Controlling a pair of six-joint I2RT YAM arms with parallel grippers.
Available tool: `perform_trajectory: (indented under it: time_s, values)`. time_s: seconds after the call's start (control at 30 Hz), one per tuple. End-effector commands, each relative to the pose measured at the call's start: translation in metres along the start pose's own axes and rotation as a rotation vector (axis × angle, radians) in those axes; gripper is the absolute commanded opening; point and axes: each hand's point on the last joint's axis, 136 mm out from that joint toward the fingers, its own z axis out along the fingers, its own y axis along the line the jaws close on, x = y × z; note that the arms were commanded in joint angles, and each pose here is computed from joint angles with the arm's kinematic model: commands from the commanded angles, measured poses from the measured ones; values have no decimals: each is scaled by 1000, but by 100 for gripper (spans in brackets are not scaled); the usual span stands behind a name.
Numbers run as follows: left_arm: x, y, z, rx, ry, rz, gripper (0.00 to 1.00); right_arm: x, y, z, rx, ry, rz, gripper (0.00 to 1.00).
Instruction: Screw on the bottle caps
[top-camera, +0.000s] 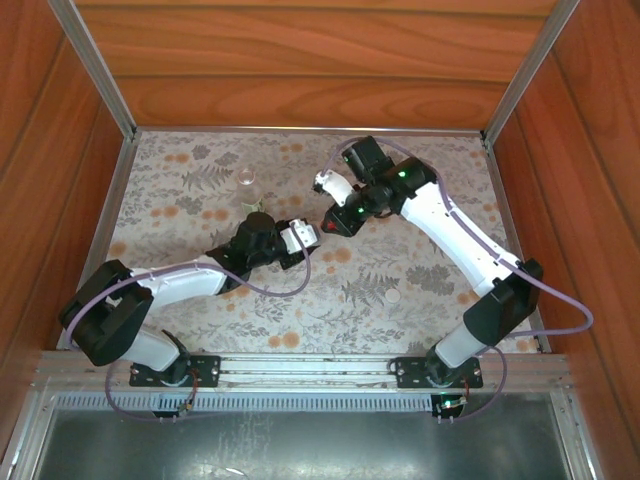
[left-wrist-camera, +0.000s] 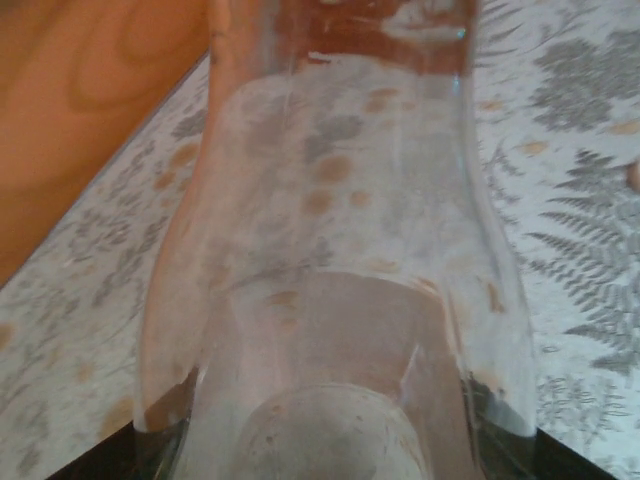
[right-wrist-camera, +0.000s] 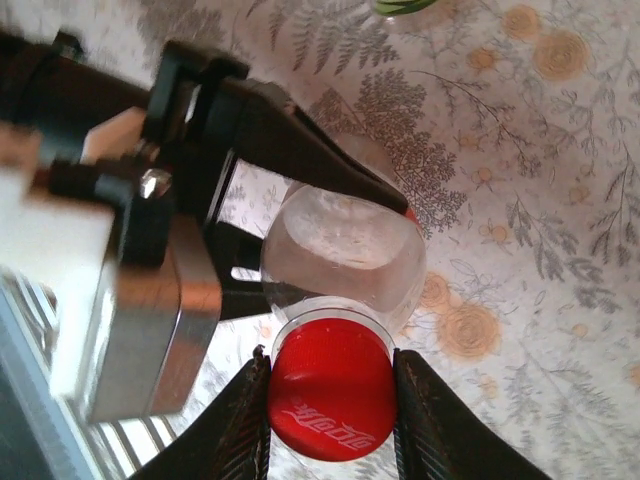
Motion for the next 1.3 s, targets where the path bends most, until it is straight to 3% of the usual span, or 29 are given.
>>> perform_trajectory:
  time_s: [0.0,0.17,0.33,0.43,0.57,0.67,0.8,0.9,1.0,1.1,1.27]
  values:
    - [-11,42,-8,-230,33,62,51,-7,19,5,-105,-29,302,26]
    - [-12,54,-11,-322,60,93,51,-2,4,16,-71,-29,630,19]
    - [-10,53,-10,-345,83,136,51,1,-1,19,-94,-46,822,25]
    - [-10,50,-8,-327,80,140,51,-5,1,17,-140,-63,838,34]
    - [-8,36,-4,-255,57,129,51,-8,-10,8,-87,-99,775,52]
    - [-7,21,0,-153,18,103,51,-18,-18,-11,-39,-181,611,65]
    - [-3,-7,-2,61,-40,14,51,-27,-18,-39,49,-263,208,66]
    - [3,-17,-1,139,-42,-21,51,-10,12,-48,-16,-210,-210,67]
    - [3,-21,0,168,-44,-12,51,9,21,-48,8,-162,-478,69]
    - [1,-24,-2,189,-51,-7,51,16,24,-49,4,-120,-612,69]
    - [-3,-29,-5,221,-64,-4,51,17,24,-44,-10,-45,-691,67]
